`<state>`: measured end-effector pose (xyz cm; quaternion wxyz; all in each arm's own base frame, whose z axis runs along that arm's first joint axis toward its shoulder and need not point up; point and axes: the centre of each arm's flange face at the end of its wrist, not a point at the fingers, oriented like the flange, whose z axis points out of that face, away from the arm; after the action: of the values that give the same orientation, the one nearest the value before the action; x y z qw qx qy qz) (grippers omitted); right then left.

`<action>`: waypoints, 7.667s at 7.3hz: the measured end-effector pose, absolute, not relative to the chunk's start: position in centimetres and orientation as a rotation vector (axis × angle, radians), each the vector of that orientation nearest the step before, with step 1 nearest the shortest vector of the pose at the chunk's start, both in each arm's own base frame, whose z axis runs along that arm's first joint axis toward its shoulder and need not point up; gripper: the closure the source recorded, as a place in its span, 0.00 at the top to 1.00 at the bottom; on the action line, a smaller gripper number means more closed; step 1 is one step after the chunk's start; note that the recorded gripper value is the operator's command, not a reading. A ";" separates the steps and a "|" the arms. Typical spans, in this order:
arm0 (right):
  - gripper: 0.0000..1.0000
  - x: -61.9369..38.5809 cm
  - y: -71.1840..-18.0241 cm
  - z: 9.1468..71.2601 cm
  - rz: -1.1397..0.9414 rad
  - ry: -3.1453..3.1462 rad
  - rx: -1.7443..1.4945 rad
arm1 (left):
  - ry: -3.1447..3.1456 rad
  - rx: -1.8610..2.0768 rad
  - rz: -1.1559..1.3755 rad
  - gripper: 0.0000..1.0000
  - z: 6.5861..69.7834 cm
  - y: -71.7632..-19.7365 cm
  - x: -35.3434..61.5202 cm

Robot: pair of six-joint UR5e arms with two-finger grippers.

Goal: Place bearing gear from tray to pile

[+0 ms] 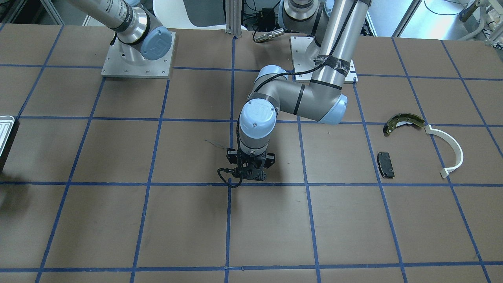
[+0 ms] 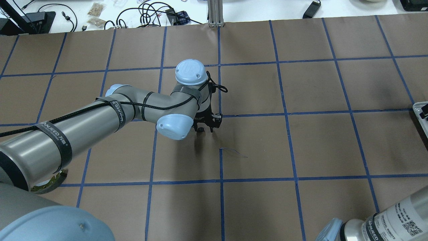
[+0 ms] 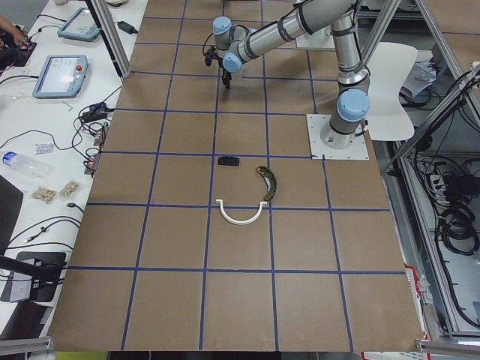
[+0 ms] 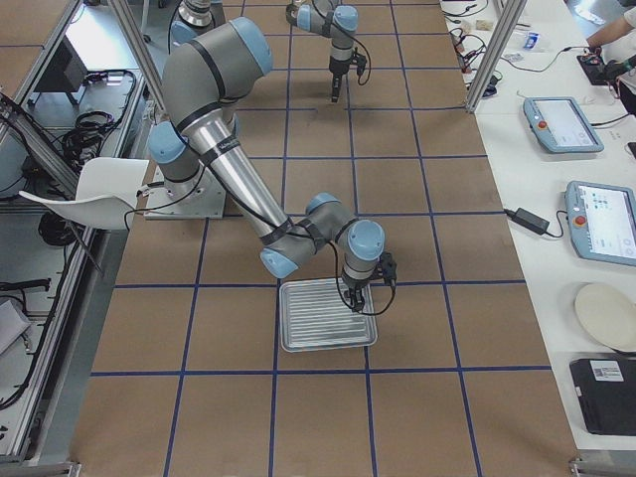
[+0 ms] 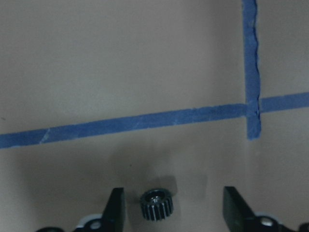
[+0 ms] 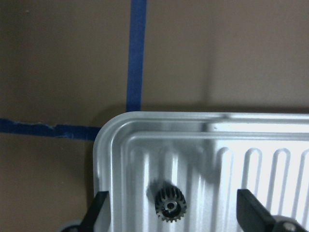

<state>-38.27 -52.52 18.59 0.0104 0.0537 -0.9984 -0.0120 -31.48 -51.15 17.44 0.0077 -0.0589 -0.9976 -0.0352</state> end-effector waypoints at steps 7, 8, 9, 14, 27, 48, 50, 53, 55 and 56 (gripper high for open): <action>0.26 -38.3 -52.4 18.2 -0.054 -3.120 0.166 | -3.131 -0.194 -0.160 0.00 17.2 -50.8 -31.3; 0.14 -38.2 -52.3 18.1 -0.063 -3.123 0.165 | -3.130 -0.193 -0.160 0.00 17.2 -50.8 -31.3; 0.09 -38.2 -52.2 18.0 -0.071 -3.126 0.163 | -3.130 -0.193 -0.159 0.00 17.6 -50.9 -31.3; 0.10 -33.6 -53.8 21.9 -0.057 -3.062 0.169 | -3.172 -0.138 -0.279 0.00 27.2 -57.1 -17.0; 0.12 43.7 -51.3 20.6 0.048 -3.231 -0.232 | -3.117 -0.065 -0.425 0.45 18.7 -51.6 21.3; 1.00 13.6 -51.4 51.3 0.104 -3.151 -0.012 | -3.102 -0.057 -0.106 0.75 17.6 -50.9 -25.9; 1.00 14.8 -51.2 50.2 0.094 -3.152 -0.008 | -3.102 -0.058 -0.116 0.65 17.1 -50.8 -26.0; 1.00 14.3 -51.4 50.1 0.108 -3.147 -0.013 | -3.103 -0.059 -0.118 0.40 17.0 -50.8 -25.9; 1.00 14.1 -51.3 50.0 0.100 -3.150 -0.020 | -3.106 -0.059 -0.126 0.00 17.0 -50.8 -25.8; 1.00 14.1 -51.3 50.0 0.102 -3.150 -0.018 | -3.108 -0.058 -0.132 0.00 17.0 -50.7 -25.8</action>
<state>14.14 -51.27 50.03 -0.0050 -0.0058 -0.9995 0.0322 -25.80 -50.73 16.98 0.0150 -0.0185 -0.9988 -0.0424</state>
